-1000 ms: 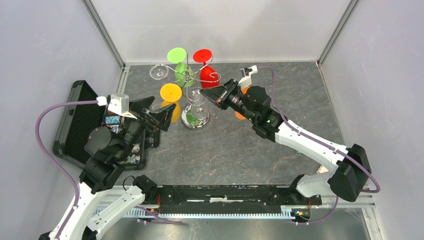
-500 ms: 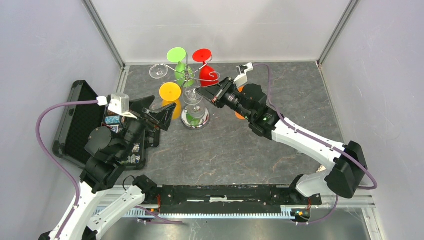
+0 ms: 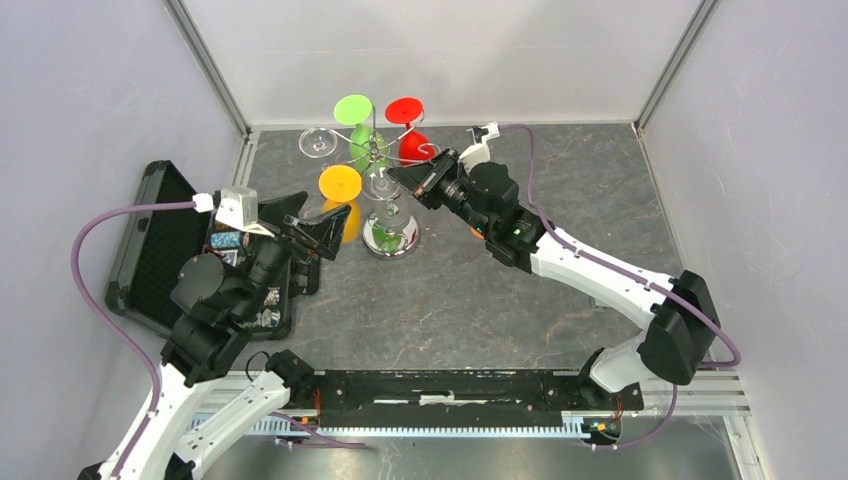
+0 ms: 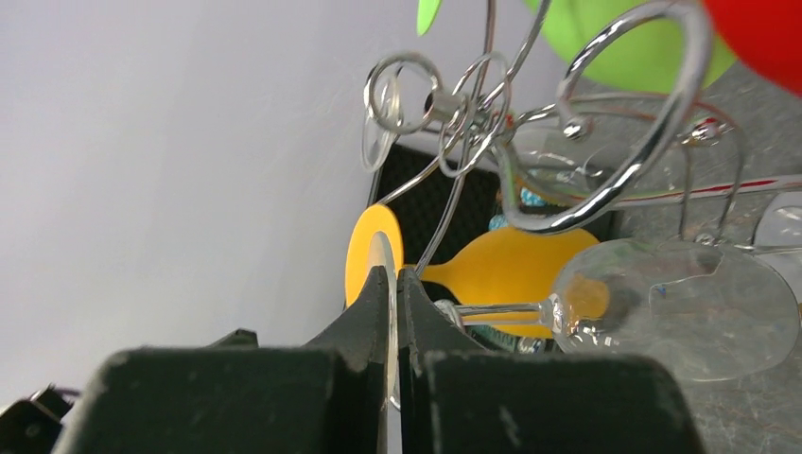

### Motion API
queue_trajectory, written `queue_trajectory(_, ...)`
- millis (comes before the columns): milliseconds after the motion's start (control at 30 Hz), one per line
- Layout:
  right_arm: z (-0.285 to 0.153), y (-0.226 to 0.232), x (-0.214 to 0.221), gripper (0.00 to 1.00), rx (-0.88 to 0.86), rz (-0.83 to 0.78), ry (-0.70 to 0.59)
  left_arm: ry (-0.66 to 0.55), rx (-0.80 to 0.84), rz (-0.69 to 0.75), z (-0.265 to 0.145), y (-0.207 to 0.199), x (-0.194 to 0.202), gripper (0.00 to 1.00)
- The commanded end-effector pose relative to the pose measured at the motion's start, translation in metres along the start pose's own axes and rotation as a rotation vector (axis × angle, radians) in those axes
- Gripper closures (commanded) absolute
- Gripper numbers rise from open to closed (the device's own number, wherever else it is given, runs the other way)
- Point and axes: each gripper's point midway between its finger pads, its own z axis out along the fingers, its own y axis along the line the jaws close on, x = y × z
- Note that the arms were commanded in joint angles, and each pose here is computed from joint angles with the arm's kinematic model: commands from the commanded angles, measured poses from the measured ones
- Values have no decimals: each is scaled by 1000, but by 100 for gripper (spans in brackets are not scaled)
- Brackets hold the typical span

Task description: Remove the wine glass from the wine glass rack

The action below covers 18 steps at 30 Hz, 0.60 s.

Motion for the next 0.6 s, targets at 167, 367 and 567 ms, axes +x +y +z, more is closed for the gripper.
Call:
queue_trajectory(167, -18, 26, -61, 100, -8, -6, -284, -45, 11, -12, 3, -3, -9, 0)
queue_trajectory(367, -31, 22, -65, 100, -4, 13, -310, -36, 31, -13, 5, -7, -7, 0)
queue_trajectory(567, -52, 30, -61, 100, -45, 45, -277, -19, 100, 0, 9, -19, -4, 0)
